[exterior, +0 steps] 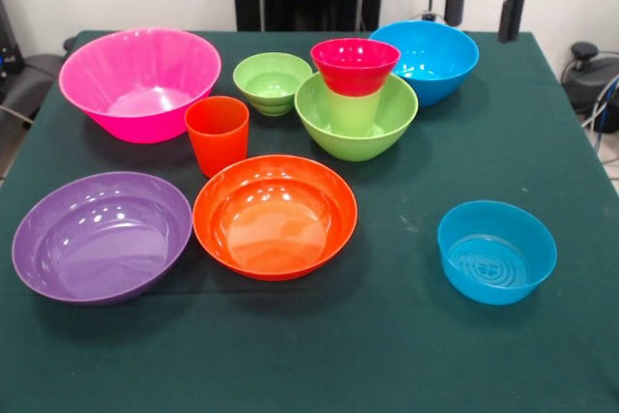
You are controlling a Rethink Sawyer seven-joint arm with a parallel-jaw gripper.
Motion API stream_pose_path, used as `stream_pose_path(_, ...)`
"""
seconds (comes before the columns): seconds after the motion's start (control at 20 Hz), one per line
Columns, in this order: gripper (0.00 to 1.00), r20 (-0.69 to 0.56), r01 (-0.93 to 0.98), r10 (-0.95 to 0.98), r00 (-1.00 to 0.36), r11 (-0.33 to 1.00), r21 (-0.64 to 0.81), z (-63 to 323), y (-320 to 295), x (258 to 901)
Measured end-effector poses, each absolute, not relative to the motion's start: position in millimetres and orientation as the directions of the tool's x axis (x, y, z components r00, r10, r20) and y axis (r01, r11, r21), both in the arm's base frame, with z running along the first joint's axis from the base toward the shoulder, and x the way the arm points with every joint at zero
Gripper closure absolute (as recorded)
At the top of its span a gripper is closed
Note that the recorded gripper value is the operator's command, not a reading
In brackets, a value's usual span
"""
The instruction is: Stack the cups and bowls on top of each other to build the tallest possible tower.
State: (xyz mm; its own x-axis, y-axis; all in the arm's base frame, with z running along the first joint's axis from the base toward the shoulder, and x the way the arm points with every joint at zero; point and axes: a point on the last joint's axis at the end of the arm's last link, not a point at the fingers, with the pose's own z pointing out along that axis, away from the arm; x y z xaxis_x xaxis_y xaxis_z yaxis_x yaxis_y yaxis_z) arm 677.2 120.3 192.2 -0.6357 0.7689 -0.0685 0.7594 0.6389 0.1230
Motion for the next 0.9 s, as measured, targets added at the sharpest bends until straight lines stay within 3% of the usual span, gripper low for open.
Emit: stream_pose_path(0.9, 0.0, -0.111, 0.707, 0.699, -0.706, 0.704, -0.068, 66.9, 161.7, 581.2)
